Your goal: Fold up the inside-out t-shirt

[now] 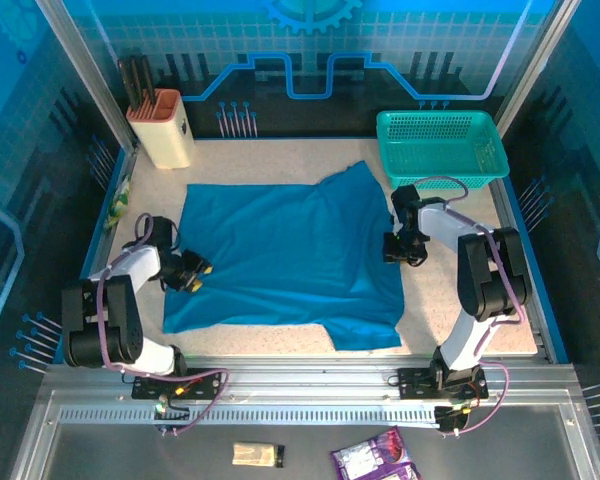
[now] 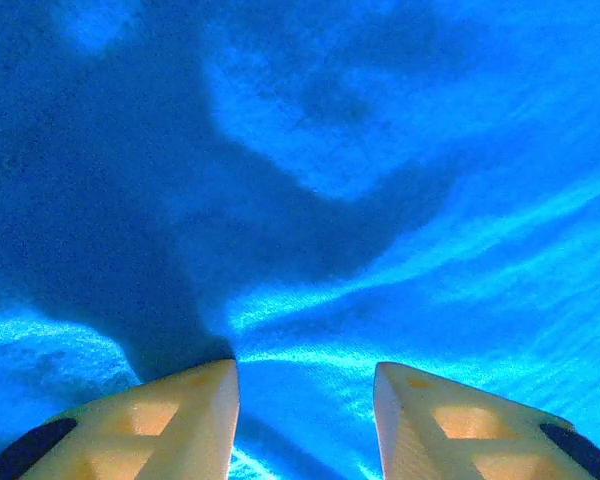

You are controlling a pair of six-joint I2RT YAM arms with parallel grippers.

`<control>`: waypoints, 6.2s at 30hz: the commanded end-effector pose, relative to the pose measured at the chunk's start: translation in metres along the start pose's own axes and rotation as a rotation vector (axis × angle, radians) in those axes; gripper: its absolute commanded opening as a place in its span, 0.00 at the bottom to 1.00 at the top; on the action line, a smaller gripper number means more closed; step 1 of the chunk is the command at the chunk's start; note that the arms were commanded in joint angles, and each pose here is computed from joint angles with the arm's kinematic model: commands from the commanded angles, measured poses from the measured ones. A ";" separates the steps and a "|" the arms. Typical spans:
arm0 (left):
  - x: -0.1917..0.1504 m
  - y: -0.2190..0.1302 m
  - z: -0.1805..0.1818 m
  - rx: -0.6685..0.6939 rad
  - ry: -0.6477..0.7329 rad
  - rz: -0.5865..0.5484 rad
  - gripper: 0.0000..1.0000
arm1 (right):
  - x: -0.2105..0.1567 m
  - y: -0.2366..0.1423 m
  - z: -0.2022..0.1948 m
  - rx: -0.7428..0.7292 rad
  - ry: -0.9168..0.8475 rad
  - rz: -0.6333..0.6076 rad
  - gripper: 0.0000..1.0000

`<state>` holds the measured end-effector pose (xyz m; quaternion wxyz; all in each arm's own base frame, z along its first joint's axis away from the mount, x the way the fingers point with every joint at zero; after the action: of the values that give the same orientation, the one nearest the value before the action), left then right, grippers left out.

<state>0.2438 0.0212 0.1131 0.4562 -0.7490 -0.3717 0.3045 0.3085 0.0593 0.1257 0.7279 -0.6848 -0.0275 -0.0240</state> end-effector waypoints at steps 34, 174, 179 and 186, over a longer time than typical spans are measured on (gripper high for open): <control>-0.001 -0.022 0.004 -0.148 -0.033 0.035 0.41 | -0.106 -0.016 -0.003 0.143 0.296 0.046 0.40; 0.041 -0.041 -0.045 0.165 -0.086 -0.068 0.26 | -0.054 -0.078 0.131 -0.172 -0.407 0.108 0.45; 0.018 -0.038 -0.055 0.033 0.028 -0.006 0.26 | -0.080 -0.085 0.116 -0.153 -0.355 0.096 0.48; -0.009 -0.029 -0.066 -0.160 0.133 0.104 0.30 | -0.123 -0.058 0.097 -0.021 -0.264 0.131 0.51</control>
<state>0.2811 0.0041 0.1619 0.4521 -0.7730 -0.3438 0.2826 0.1917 0.1519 0.1944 0.6837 -0.7107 -0.1067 0.1266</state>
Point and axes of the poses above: each hand's point on the last joint's axis, 136 mm out from that joint toward the fingers, its own y axis out along the fingers, its own z axis along the line the jaws close on, x = y × z, the point moved 10 cm from there along -y, back along the fingers, and after that the axes turned 5 degrees about -y, right-handed, at the moved point
